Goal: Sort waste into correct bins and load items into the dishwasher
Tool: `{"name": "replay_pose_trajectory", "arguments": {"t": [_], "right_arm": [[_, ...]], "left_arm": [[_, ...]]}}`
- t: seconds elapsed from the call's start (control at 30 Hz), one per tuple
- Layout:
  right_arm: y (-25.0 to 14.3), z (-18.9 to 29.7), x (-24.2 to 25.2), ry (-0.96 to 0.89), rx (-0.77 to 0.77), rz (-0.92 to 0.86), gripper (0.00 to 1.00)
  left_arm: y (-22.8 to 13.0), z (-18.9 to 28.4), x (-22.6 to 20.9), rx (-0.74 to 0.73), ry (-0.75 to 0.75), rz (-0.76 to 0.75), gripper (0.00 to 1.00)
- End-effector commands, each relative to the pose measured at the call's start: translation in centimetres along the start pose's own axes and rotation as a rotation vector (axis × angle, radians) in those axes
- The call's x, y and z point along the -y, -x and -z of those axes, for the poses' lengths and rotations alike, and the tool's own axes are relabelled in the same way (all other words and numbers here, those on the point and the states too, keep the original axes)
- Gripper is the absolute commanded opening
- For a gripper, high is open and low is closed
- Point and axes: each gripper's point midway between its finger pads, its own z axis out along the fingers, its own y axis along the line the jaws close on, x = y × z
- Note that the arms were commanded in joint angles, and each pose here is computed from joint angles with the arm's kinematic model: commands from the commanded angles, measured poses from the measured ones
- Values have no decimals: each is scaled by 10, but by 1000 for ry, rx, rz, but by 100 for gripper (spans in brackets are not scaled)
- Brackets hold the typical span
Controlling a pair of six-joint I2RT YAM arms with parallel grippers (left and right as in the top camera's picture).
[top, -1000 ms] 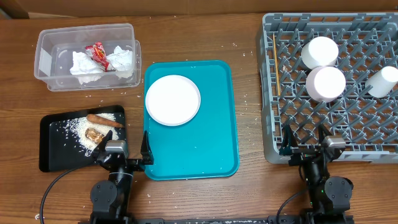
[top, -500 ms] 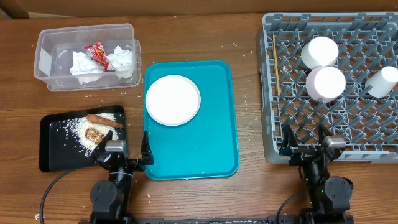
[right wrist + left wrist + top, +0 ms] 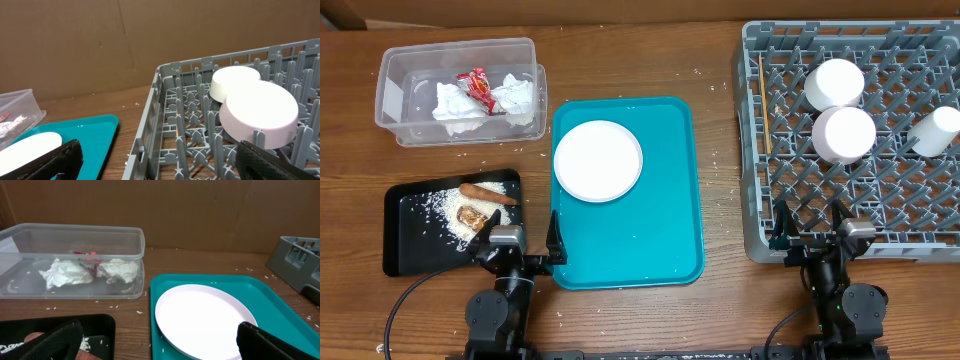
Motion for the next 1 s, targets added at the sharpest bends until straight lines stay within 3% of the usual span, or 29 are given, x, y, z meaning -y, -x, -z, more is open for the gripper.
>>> {"name": "replay_pose_trajectory", "arguments": {"t": [0.0, 0.97], "right_arm": [[-1, 0, 3, -11, 7, 0, 100], [3, 0, 1, -5, 25, -1, 100]], "left_arm": [[1, 0, 3, 8, -18, -18, 100], [1, 0, 3, 8, -17, -18, 100]]}}
